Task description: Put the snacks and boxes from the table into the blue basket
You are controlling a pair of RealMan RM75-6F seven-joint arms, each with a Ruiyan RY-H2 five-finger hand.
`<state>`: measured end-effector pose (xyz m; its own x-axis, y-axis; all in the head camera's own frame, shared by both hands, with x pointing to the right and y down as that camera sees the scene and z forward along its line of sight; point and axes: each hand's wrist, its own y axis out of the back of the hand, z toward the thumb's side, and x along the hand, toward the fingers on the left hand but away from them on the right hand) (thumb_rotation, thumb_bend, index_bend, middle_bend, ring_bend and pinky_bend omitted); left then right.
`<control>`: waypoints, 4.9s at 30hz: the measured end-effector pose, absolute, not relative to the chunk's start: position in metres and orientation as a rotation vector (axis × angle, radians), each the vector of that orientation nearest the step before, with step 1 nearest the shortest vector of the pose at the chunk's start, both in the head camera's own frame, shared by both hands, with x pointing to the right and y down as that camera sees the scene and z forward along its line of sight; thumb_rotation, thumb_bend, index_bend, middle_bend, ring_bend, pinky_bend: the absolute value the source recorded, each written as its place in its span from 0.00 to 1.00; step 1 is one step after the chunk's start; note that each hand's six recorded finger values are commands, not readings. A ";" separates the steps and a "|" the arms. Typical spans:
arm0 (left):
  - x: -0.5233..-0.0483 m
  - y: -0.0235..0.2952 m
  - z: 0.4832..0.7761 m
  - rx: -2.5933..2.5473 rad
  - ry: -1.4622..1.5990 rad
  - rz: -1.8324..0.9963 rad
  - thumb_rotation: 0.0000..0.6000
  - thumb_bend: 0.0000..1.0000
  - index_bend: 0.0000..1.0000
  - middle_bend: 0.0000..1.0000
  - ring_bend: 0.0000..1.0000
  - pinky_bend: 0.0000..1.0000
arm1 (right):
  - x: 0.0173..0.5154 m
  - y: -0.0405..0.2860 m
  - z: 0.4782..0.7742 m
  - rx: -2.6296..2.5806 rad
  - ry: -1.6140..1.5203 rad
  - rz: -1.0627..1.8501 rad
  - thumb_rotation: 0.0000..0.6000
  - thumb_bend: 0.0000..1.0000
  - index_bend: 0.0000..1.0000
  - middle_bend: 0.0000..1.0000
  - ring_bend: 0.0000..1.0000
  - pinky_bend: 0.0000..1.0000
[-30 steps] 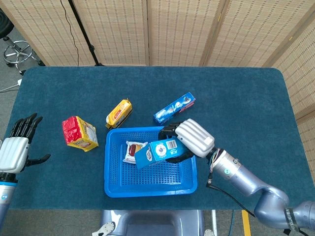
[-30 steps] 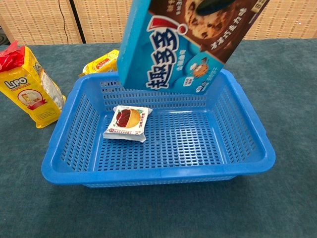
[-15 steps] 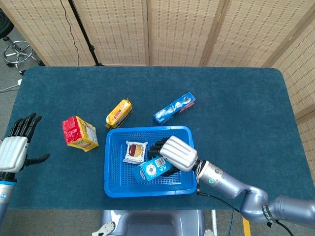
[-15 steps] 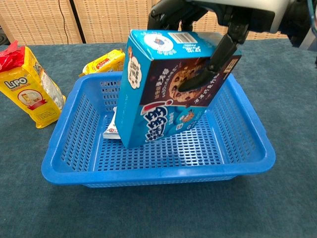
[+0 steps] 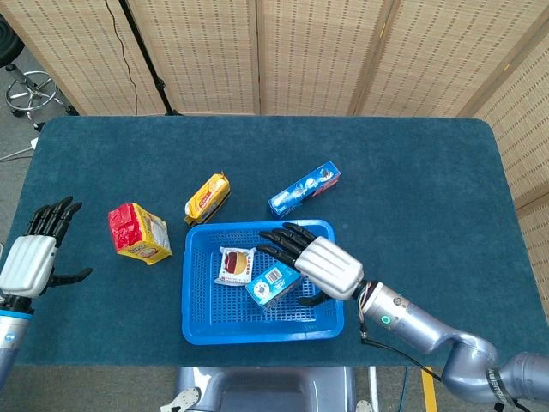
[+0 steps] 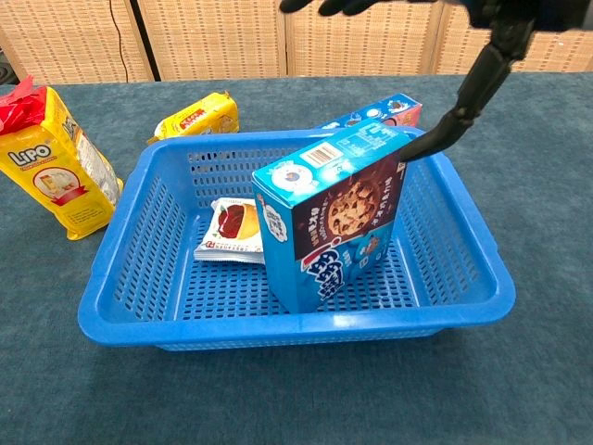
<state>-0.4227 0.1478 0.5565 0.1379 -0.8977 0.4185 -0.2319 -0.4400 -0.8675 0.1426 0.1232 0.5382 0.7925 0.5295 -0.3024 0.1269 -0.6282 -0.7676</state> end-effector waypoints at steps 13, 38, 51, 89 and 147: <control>-0.392 0.125 0.579 -1.960 0.928 -1.250 1.00 0.03 0.00 0.00 0.00 0.00 | 0.287 0.128 0.498 -1.866 -0.782 0.962 1.00 0.00 0.00 0.00 0.00 0.00; -0.377 0.115 0.654 -2.168 1.133 -1.409 1.00 0.10 0.02 0.06 0.13 0.32 | 0.410 0.201 0.519 -1.786 -1.013 1.207 1.00 0.00 0.00 0.00 0.00 0.00; -0.372 0.104 0.635 -2.080 1.312 -1.322 1.00 0.27 0.48 0.44 0.47 0.54 | 0.418 0.195 0.512 -1.777 -1.094 1.178 1.00 0.00 0.00 0.00 0.00 0.00; -0.204 0.180 0.565 -2.445 0.779 -0.921 1.00 0.19 0.10 0.06 0.08 0.19 | 0.425 0.190 0.513 -1.766 -1.136 1.202 1.00 0.00 0.00 0.00 0.00 0.00; -0.455 0.169 0.554 -1.615 1.235 -1.440 1.00 0.00 0.00 0.00 0.00 0.00 | 0.221 -0.029 0.716 -1.828 -0.481 1.213 1.00 0.00 0.00 0.00 0.00 0.04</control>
